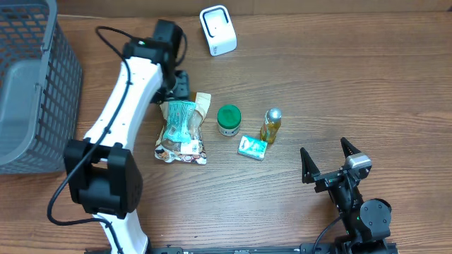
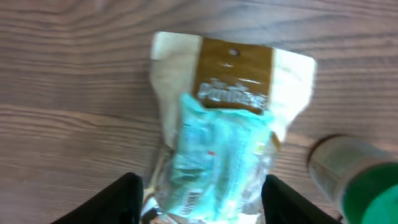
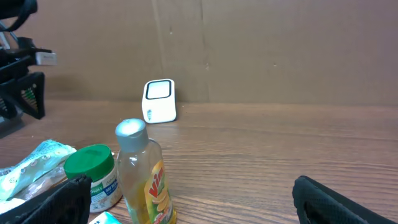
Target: Scan the item barcode
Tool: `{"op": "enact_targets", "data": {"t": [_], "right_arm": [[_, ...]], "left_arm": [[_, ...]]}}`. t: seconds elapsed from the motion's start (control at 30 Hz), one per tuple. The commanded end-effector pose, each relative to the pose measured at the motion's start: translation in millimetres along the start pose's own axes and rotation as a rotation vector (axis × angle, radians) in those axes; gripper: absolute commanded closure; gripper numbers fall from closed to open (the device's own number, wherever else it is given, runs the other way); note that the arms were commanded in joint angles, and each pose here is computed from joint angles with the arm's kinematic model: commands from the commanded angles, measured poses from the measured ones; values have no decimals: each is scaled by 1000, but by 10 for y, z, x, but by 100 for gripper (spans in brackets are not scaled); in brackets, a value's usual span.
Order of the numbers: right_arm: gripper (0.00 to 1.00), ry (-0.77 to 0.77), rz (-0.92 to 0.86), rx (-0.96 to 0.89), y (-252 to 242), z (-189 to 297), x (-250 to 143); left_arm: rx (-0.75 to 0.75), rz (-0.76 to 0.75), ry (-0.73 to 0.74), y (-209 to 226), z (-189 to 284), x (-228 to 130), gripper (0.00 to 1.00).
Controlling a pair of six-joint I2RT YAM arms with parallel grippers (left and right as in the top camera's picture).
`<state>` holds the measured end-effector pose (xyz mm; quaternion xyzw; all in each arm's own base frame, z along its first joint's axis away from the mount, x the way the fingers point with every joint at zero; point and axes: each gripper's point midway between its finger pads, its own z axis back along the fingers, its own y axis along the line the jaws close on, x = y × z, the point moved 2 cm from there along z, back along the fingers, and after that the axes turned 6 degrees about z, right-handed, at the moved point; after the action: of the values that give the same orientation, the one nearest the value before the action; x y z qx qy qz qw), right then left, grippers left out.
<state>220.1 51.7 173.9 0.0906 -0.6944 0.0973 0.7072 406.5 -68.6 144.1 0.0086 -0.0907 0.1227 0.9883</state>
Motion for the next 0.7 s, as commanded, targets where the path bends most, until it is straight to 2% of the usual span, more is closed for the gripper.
{"op": "enact_targets", "data": {"t": [0.0,0.2,0.23,0.3,0.33,0.67], "right_arm": [[0,-2,4,-12,-21,-2,-24],[0,-2,4,-12,-21,-2,-24],[0,-2,4,-12,-21,-2,-24],[0,-2,4,-12,-21,-2,-24],[0,-2,4,-12,-21,-2,-24],[0,-2,4,-12,-21,-2,-24]], "left_arm": [[-5,31,-4,256,61,111,37],[24,78,10,697,39,201,24],[35,100,9,812,35,226,17],[52,129,5,942,33,253,10],[63,145,3,1023,32,266,0],[67,203,-3,1243,27,312,0]]}}
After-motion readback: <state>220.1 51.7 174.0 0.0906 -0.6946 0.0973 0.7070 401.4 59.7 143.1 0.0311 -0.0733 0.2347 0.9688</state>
